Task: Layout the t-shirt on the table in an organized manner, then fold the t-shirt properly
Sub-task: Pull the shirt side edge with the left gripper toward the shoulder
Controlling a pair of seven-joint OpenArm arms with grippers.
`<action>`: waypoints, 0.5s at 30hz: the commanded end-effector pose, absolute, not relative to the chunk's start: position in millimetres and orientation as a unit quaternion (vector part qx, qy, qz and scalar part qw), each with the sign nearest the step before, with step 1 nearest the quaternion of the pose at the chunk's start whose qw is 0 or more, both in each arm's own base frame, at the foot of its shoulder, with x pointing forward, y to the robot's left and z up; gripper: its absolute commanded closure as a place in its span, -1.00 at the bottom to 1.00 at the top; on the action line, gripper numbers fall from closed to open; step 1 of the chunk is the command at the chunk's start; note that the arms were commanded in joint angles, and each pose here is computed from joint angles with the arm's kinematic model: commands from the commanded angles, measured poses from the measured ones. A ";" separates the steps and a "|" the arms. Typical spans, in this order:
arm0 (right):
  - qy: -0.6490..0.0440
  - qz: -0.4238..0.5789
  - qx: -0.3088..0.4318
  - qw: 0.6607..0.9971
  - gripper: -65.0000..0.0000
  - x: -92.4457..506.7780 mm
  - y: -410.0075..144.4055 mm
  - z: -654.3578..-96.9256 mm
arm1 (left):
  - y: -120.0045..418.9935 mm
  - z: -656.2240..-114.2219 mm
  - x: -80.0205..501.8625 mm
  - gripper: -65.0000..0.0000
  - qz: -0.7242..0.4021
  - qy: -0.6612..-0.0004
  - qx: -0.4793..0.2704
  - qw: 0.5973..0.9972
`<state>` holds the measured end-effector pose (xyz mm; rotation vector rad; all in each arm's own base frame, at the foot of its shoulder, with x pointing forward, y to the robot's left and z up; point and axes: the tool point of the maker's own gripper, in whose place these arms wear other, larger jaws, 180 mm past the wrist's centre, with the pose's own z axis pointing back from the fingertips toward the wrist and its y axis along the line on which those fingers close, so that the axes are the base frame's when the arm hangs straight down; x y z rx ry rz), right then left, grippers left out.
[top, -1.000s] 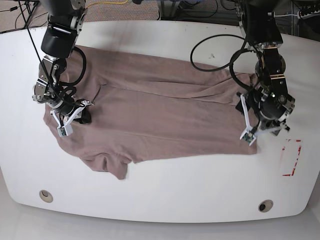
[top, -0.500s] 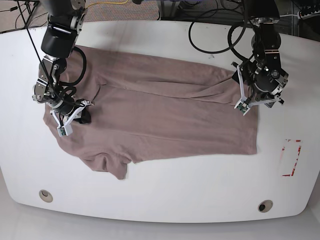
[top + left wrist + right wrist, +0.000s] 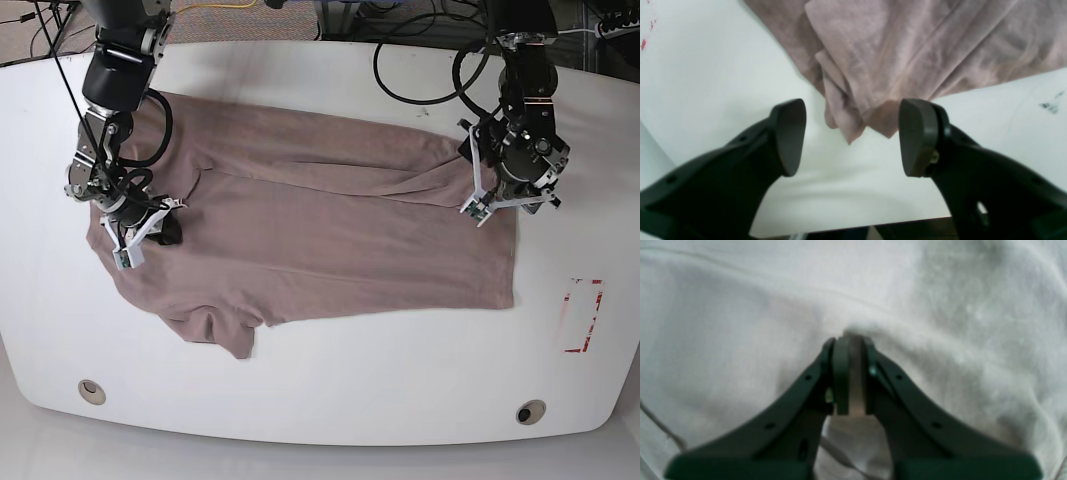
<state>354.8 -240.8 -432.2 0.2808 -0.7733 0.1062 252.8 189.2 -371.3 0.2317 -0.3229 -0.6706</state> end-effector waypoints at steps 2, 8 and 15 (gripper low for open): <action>-0.338 0.062 0.114 0.932 0.81 343.6 -250.2 -442.5 | 182.2 -364.7 259.6 -0.26 -0.338 -0.172 0.113 0.919; -0.338 0.062 0.114 0.932 0.81 343.6 -250.2 -442.5 | 176.9 -376.5 255.1 -0.26 -0.347 -0.154 0.103 0.919; -0.338 0.062 0.114 0.932 0.81 343.6 -250.2 -442.5 | 176.4 -387.8 253.4 -0.25 -0.347 -0.144 0.091 0.922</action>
